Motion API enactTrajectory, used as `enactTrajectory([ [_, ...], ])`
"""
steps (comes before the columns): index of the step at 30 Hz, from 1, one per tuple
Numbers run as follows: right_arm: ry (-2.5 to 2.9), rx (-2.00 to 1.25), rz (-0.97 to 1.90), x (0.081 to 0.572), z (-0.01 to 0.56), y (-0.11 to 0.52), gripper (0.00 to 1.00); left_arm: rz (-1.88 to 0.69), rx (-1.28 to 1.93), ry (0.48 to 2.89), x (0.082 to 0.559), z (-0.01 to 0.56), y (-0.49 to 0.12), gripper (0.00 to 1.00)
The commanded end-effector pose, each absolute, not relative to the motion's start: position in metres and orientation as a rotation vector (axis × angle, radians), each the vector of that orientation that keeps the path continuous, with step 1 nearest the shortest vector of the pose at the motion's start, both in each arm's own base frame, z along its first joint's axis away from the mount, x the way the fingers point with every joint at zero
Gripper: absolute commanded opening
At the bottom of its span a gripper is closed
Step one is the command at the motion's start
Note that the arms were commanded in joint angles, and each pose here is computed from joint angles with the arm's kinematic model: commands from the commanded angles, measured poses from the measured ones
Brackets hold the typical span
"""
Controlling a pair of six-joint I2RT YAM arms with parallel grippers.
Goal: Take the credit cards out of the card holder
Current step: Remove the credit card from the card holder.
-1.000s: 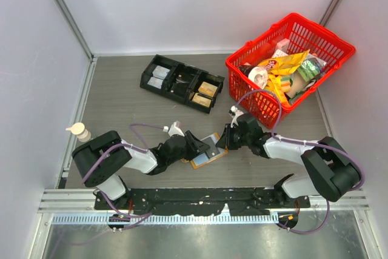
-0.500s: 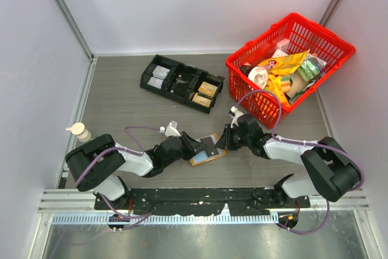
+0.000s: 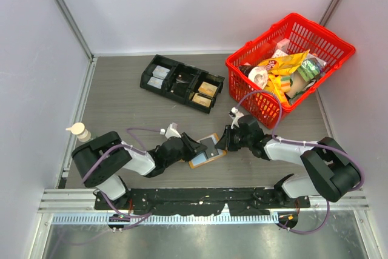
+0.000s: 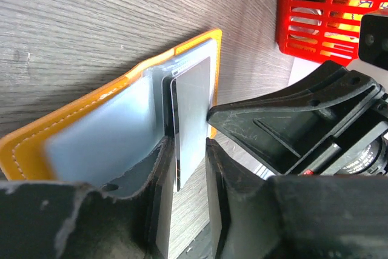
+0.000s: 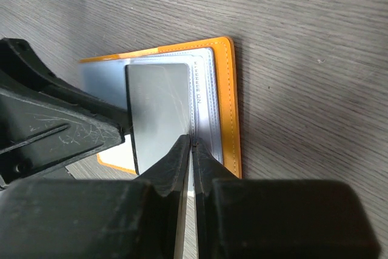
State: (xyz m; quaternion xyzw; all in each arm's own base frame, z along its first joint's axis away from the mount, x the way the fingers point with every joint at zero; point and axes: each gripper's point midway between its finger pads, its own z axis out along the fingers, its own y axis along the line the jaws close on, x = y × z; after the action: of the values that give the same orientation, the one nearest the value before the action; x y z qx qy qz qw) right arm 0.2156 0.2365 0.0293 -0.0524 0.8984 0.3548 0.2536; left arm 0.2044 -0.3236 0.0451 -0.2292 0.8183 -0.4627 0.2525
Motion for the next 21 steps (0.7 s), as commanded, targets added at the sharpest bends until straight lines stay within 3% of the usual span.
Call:
enactTrajectory([
  [1,2.512,-0.113,0.965,0.200,0.017,0.231,0.11,-1.387,-0.634,2.137,0.214,0.071,-0.343,0.34],
  [6,2.513,-0.105,0.959,0.200,0.016,0.230,0.11,-1.398,-0.640,2.122,0.216,0.072,-0.343,0.38],
  [13,2.529,-0.079,0.917,0.201,0.011,0.225,0.11,-1.398,-0.655,2.107,0.214,0.073,-0.336,0.19],
  [21,2.546,-0.053,0.874,0.202,0.005,0.220,0.11,-1.362,-0.704,2.097,0.208,0.068,-0.313,0.03],
])
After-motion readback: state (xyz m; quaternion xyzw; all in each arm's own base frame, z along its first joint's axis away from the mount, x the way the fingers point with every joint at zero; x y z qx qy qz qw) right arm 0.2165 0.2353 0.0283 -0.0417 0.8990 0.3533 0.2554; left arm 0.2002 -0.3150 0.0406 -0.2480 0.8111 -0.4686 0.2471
